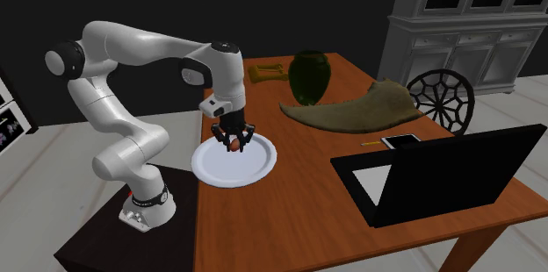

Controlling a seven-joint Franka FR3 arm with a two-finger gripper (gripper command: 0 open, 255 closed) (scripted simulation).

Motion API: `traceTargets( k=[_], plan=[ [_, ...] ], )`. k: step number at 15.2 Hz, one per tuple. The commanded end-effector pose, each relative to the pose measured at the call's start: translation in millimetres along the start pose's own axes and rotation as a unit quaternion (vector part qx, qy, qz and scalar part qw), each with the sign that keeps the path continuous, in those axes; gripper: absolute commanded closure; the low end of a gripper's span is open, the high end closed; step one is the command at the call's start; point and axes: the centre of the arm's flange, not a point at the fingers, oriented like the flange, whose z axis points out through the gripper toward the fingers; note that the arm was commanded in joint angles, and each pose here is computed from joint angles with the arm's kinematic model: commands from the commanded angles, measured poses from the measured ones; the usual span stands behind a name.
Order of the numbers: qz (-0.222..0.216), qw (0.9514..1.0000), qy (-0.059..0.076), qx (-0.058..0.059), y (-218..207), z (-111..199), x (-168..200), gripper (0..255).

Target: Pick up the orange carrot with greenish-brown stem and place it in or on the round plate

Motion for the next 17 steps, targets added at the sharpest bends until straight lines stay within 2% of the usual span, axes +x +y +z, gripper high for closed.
traceTargets(
  k=[1, 10, 11, 16, 17],
  plan=[
    [-0.001, 1.0, -0.001, -0.002, 0.4, 12.2, 0.1, 255],
    [-0.001, 1.0, -0.001, -0.002, 0.3, 19.1, 0.4, 255],
    [-0.001, 1.0, -0.001, -0.002, 0.3, 19.1, 0.4, 0],
    [-0.001, 1.0, -0.001, -0.002, 0.3, 19.1, 0.4, 0],
    [-0.001, 1.0, -0.001, -0.002, 0.2, 5.9, 0.5, 0]
  ],
)
